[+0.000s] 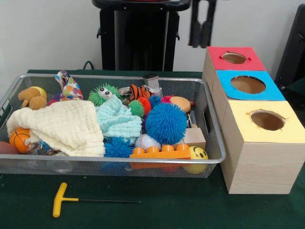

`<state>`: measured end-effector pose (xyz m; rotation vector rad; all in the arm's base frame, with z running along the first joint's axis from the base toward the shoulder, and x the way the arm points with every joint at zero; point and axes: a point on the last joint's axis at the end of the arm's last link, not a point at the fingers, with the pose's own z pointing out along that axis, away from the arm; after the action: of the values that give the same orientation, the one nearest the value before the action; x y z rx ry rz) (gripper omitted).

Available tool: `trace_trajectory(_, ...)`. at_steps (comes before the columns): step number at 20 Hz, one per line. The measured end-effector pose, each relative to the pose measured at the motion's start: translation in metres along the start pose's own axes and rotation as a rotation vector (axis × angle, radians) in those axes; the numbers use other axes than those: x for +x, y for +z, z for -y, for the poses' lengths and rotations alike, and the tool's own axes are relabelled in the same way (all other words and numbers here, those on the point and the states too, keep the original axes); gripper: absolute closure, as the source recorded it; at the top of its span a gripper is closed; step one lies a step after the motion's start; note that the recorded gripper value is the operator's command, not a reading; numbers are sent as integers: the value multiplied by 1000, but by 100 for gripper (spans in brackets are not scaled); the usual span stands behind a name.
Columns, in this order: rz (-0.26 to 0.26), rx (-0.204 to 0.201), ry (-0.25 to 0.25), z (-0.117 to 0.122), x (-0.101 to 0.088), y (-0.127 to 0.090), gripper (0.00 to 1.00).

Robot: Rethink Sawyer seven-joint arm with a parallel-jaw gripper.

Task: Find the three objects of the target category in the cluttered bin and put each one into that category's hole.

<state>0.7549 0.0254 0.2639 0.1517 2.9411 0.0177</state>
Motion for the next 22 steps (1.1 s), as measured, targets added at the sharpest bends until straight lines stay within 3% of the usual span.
trace_trajectory(2, 3, 0, 13, 18, -4, 0, 100)
trace_trajectory(3, 6, 0, 30, 45, -8, 2, 0)
trace_trajectory(14, 10, 10, 50, 111, -11, 9, 0)
trace_trajectory(22, -10, 13, 51, 154, 5, 26, 0)
